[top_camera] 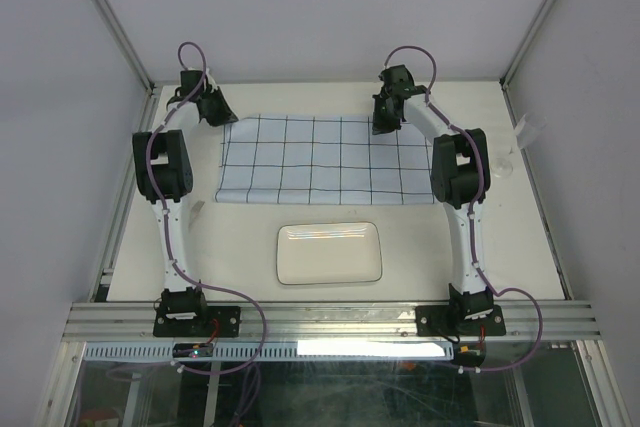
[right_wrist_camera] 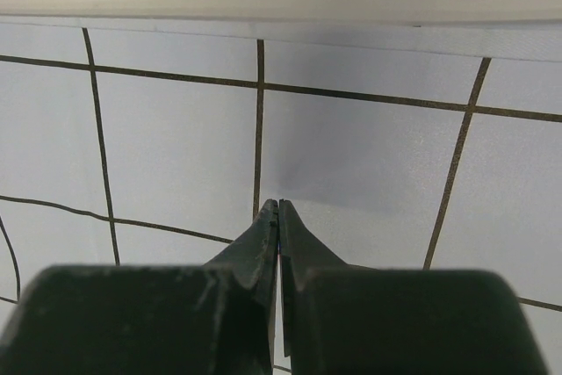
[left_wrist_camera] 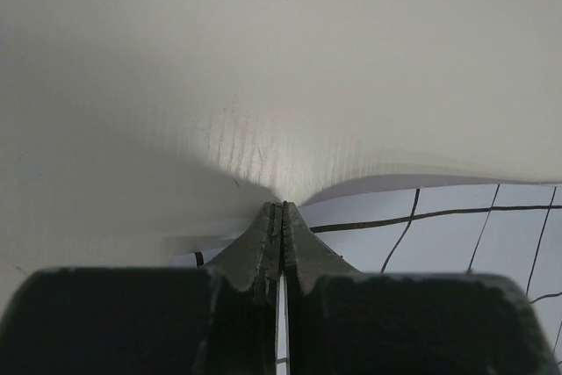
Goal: Set the dinner table for one person
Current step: Flatten out the napkin at the center of the board.
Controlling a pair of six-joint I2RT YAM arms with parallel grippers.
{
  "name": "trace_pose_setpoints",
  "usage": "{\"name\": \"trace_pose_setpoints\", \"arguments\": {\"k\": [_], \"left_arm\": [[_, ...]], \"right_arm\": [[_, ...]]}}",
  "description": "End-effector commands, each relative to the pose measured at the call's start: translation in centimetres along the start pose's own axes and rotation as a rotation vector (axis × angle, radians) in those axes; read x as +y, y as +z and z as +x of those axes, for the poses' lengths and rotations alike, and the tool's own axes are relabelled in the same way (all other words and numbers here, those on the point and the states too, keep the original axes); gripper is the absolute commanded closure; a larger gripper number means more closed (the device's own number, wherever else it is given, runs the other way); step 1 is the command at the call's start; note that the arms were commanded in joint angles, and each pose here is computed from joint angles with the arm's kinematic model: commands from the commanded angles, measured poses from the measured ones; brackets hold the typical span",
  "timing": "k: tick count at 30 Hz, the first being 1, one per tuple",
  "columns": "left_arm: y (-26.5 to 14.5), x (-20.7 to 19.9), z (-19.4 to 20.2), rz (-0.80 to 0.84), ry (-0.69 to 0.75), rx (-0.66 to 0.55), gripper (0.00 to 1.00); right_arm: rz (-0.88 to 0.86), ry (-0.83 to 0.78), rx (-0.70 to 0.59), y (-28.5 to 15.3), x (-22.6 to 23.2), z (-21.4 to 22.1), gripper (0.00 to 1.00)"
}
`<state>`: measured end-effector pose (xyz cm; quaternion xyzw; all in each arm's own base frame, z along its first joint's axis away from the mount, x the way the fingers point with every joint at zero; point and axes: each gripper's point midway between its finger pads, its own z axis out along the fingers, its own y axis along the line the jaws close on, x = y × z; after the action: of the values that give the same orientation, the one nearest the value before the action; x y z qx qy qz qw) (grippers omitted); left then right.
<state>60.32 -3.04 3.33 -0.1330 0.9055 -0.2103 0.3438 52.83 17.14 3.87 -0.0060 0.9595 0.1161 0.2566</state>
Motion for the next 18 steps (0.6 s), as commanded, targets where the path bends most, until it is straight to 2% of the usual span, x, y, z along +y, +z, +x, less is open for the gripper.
{"name": "trace_pose_setpoints", "arguments": {"k": [1, 9, 18], "left_arm": [[-3.8, -2.8, -3.4, 0.018, 0.054, -0.076, 1.0], [-6.3, -4.8, -6.3, 0.04, 0.076, -0.149, 1.0], [-6.7, -4.3, -5.4, 0.008, 0.067, -0.109, 1.0]], "right_arm": [[-0.002, -0.013, -0.065, -1.0, 0.1, -1.9, 1.0], [-0.007, -0.009, -0.059, -0.6, 0.2, -1.7, 1.0], [0.002, -0.012, -0.057, -0.8, -0.1, -1.6, 1.0]]}}
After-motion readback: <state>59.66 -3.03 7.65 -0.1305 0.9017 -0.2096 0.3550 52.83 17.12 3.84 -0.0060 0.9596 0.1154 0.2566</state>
